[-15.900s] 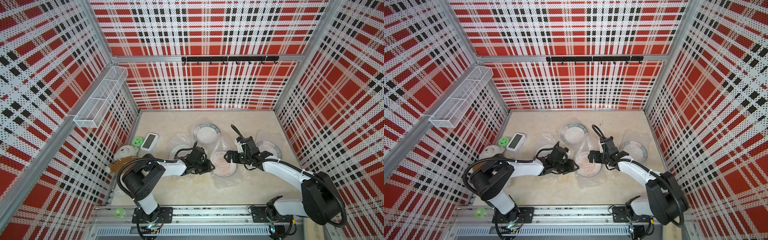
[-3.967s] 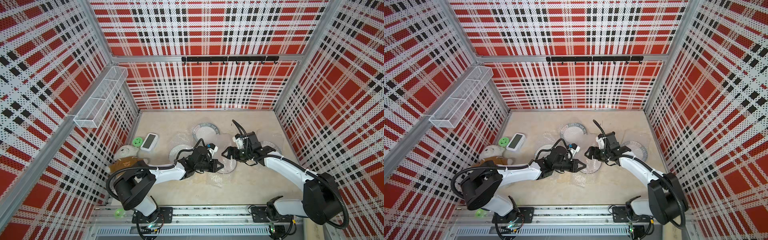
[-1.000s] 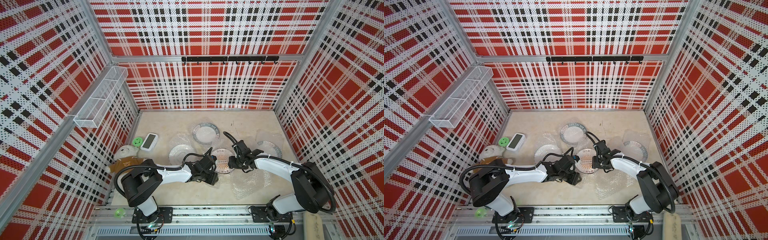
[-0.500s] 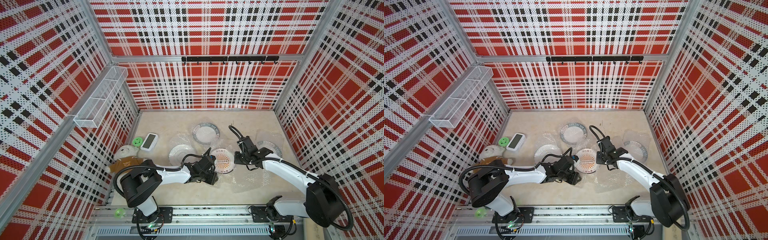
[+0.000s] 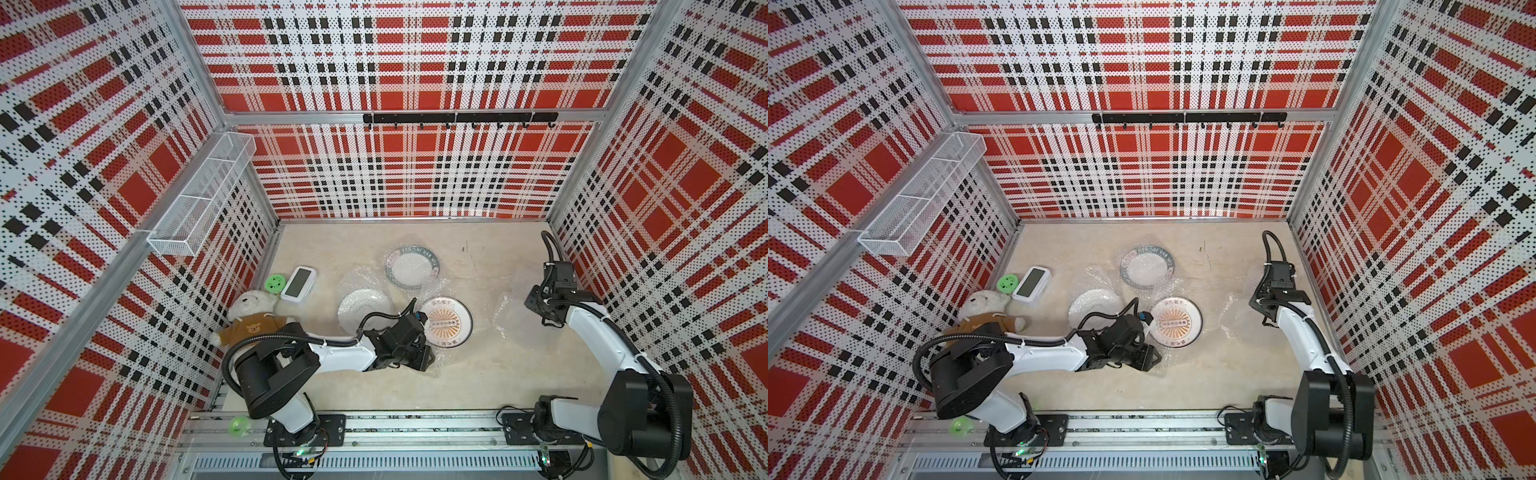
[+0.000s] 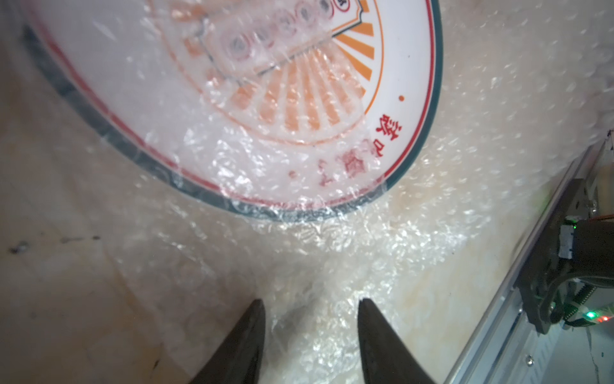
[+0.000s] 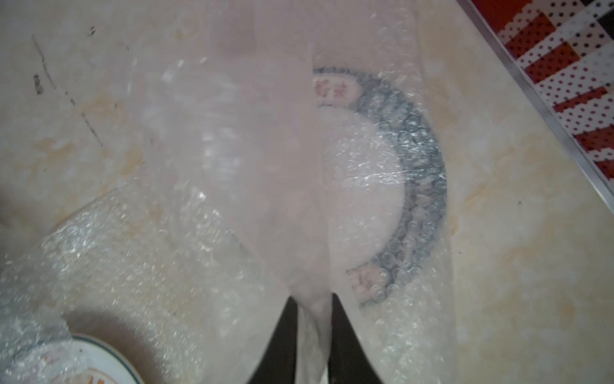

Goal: Unpack dinner plates from bubble wrap
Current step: Unwrap the bubble wrap at the center of the board.

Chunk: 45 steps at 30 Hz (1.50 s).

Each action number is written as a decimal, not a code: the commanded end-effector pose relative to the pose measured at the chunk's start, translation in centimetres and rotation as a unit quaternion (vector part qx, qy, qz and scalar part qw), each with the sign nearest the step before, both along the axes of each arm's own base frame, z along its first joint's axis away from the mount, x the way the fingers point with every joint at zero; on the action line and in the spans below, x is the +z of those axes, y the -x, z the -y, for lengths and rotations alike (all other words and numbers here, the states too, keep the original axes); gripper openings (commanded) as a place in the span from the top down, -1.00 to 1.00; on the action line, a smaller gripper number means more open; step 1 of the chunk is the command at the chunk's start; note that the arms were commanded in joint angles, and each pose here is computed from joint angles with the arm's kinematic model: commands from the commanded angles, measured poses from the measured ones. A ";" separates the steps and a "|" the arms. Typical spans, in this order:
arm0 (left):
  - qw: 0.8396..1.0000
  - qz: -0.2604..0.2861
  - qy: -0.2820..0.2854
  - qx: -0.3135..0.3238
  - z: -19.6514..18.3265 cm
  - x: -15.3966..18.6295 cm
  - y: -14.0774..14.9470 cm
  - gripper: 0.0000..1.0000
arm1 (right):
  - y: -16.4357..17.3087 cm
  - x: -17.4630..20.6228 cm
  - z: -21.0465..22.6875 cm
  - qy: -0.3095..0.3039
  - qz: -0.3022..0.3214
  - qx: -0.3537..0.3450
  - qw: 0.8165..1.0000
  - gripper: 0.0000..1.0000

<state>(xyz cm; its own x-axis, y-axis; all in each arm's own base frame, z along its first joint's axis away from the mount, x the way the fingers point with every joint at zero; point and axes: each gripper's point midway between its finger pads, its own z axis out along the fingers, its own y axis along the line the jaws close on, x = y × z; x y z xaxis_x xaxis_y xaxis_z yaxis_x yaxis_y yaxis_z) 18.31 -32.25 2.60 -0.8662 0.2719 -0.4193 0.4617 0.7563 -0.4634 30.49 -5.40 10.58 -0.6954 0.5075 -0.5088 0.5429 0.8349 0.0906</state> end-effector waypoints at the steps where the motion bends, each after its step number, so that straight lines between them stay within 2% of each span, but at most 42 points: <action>1: 0.998 -0.039 -0.050 0.015 -2.5 -2.3 1.5 0.01 | -0.2 0.0 0.5 -0.003 0.013 -0.010 1.000 0.01; 3: 0.998 -0.043 -0.046 0.021 -2.6 -2.4 1.4 0.01 | 0.2 1.0 1.3 0.000 0.028 -0.027 0.999 -0.26; 7: 0.998 -0.048 -0.040 0.029 -2.9 -2.7 1.4 0.01 | 0.7 4.2 2.8 0.013 0.076 -0.048 0.996 -0.57; 11: 0.998 -0.062 -0.010 0.021 -2.1 -2.3 1.5 0.01 | 0.1 7.8 -0.3 -0.022 0.126 0.018 0.992 -0.67; 13: 0.998 -0.066 0.015 0.018 -1.6 -1.4 1.4 0.01 | -0.1 9.6 -3.0 -0.027 0.141 0.082 0.986 -0.67; 15: 0.997 -0.068 0.036 0.017 -1.3 -0.2 1.3 0.01 | -0.4 10.6 -6.5 -0.059 0.154 0.151 0.975 -0.69; 17: 0.996 -0.064 0.061 0.019 -1.1 1.4 1.2 -0.01 | -0.3 10.7 -9.7 -0.097 0.148 0.207 0.962 -0.74; 20: 0.993 -0.054 0.101 0.021 -1.0 4.2 0.9 -0.09 | 0.4 10.1 -13.9 -0.122 0.137 0.278 0.943 -1.00; 25: 0.993 -0.008 0.119 -0.015 0.5 8.3 1.7 -0.37 | 1.1 8.6 -19.9 -0.189 0.135 0.350 0.908 -1.00; 29: 0.994 -0.015 0.104 -0.032 2.1 7.4 2.0 -0.39 | 0.4 6.2 -22.6 -0.252 0.127 0.361 0.889 -1.00; 34: 0.995 -0.036 0.090 -0.028 3.7 4.6 1.7 -0.31 | -0.7 0.9 -23.1 -0.266 0.075 0.344 0.897 -1.00; 45: 0.994 -0.079 0.061 0.040 1.6 -1.1 0.2 -0.18 | -0.8 -4.2 -20.5 -0.238 0.030 0.293 0.926 -1.00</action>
<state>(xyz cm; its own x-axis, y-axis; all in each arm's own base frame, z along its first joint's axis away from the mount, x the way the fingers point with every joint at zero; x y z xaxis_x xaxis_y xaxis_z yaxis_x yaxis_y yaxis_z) 17.44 -35.24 3.30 -0.9203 0.2078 -0.3316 0.3802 0.6748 -0.6325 30.43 16.01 6.96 -0.9157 0.1974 -0.3500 -0.0302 0.8347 0.5499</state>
